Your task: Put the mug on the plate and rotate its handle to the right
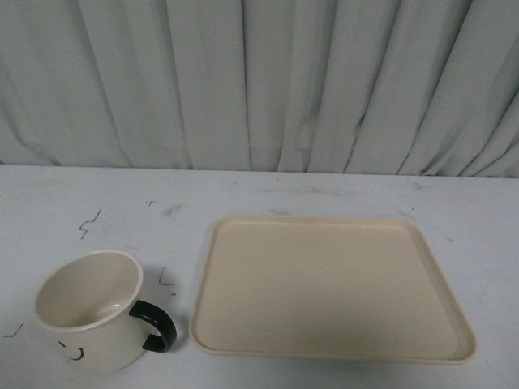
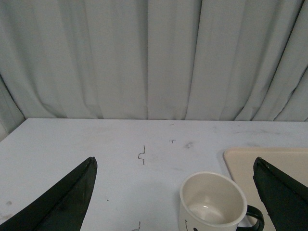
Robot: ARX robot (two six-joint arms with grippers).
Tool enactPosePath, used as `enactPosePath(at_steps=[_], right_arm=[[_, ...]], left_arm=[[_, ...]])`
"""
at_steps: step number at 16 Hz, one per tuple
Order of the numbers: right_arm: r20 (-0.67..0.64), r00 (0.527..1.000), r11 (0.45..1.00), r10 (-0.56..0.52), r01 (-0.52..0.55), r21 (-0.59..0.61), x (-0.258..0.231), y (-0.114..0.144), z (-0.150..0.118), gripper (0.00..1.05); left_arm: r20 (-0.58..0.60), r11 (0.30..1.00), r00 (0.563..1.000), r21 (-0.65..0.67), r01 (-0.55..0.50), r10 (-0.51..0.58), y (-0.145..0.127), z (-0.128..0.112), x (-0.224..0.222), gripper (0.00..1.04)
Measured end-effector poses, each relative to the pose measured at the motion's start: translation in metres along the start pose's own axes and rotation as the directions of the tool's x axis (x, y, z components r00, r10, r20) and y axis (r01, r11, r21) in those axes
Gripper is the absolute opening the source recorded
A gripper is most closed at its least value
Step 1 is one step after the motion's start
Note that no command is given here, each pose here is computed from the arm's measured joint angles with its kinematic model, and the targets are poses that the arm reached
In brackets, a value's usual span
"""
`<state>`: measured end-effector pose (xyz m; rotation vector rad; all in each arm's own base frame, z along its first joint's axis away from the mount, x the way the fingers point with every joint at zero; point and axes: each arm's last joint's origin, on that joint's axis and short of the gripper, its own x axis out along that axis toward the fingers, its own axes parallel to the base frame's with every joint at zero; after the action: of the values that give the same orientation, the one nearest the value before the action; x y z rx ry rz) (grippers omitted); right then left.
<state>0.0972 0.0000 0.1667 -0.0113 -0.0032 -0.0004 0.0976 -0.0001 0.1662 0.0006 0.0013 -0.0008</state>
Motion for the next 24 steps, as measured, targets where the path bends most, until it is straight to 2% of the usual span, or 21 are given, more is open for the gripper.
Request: enactPosePath(at_steps=[24], right_arm=[[0.0, 1.0, 1.0, 0.0, 0.0, 0.0, 0.0, 0.0, 0.0, 0.98]], left_arm=[[0.0, 1.0, 1.0, 0.0, 0.0, 0.0, 0.0, 0.0, 0.0, 0.98]])
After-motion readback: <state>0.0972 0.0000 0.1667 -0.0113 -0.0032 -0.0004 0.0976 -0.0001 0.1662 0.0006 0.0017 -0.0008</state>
